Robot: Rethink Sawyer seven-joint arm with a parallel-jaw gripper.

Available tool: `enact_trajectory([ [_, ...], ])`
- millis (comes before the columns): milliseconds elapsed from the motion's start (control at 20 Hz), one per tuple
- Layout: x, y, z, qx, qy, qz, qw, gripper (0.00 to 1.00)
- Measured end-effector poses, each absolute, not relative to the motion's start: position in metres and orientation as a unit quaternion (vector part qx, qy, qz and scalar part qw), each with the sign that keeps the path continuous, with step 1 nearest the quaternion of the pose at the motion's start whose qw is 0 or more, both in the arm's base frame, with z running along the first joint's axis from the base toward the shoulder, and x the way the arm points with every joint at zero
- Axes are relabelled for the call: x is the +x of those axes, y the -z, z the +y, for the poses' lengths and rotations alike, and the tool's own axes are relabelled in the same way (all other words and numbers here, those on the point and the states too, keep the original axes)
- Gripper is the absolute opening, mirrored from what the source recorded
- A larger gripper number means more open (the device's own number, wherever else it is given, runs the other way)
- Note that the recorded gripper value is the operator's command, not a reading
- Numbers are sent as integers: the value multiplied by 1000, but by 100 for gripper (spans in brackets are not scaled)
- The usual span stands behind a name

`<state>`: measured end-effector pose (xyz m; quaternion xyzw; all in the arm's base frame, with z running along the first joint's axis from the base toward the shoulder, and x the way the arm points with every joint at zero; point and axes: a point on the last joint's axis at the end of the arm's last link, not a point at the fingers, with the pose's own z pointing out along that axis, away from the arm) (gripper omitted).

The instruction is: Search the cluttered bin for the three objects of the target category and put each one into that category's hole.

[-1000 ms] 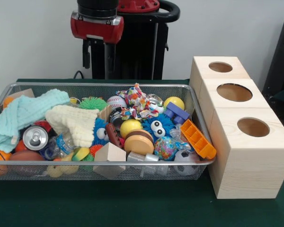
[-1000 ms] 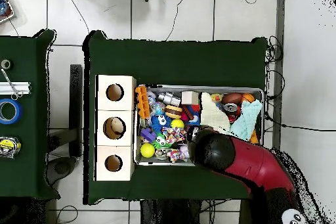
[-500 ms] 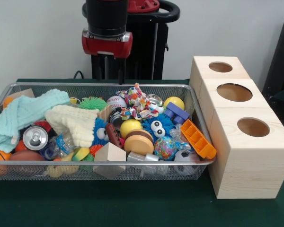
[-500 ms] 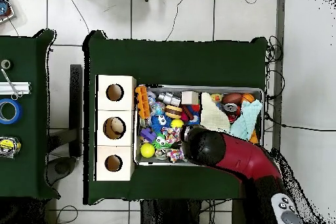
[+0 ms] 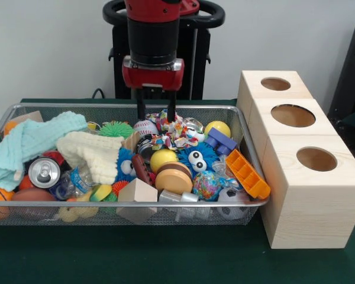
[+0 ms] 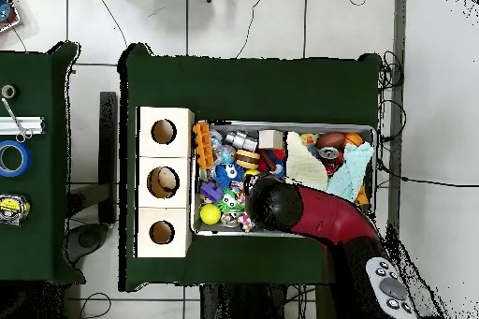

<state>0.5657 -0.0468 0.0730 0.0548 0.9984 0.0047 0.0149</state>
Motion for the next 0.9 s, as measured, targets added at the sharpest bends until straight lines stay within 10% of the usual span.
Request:
enact_trajectory([
  [900, 549, -49, -4, 27, -3, 997, 69, 100],
])
